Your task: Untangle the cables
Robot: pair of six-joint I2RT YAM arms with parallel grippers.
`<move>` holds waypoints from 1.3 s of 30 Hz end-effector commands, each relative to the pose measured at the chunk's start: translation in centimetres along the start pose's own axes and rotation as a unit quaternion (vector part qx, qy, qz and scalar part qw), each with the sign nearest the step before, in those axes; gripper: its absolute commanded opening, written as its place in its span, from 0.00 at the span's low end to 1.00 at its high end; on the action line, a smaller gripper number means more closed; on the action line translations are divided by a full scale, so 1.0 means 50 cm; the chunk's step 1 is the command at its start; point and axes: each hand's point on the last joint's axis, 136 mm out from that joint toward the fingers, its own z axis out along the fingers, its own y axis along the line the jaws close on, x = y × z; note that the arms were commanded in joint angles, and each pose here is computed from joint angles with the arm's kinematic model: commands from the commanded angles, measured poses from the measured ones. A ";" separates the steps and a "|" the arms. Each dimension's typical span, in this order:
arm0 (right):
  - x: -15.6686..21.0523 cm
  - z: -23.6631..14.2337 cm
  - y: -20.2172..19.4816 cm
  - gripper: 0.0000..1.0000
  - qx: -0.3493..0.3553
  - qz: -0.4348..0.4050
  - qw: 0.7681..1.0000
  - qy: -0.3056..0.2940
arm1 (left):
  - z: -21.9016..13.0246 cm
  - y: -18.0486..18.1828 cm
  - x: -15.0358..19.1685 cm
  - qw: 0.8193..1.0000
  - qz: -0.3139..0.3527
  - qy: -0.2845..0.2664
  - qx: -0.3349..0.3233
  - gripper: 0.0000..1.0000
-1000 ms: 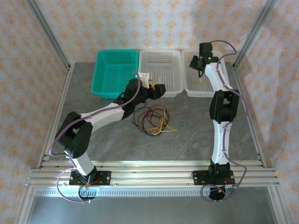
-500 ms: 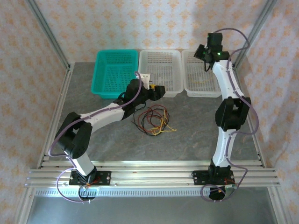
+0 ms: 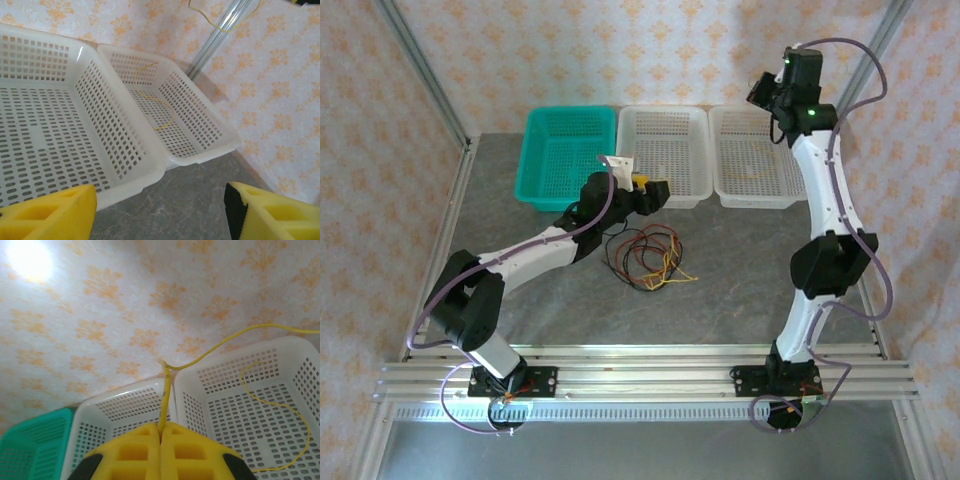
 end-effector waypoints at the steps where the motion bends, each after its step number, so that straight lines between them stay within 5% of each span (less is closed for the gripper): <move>1: -0.049 -0.100 0.058 0.00 -0.055 0.006 0.998 -0.029 | -0.032 -0.036 -0.059 0.997 0.029 -0.058 0.028 0.70; 10: -0.015 -0.221 0.131 0.00 -0.169 0.006 0.985 -0.017 | -0.110 0.018 -0.129 0.992 0.019 -0.126 0.018 0.74; 22: 0.032 -0.355 0.270 0.00 -0.325 0.034 0.945 0.013 | -0.168 -0.019 -0.163 0.974 0.126 -0.180 0.049 0.75; 27: 0.076 -0.369 0.290 0.00 -0.349 0.026 0.935 0.057 | -0.175 -0.073 -0.168 0.952 0.237 -0.171 0.092 0.76; 32: 0.123 -0.377 0.309 0.00 -0.361 0.017 0.927 0.098 | -0.167 -0.098 -0.203 0.921 0.340 -0.179 0.067 0.76; 39: 0.188 -0.397 0.349 0.00 -0.383 -0.020 0.913 0.141 | -0.133 -0.111 -0.255 0.903 0.387 -0.181 0.040 0.71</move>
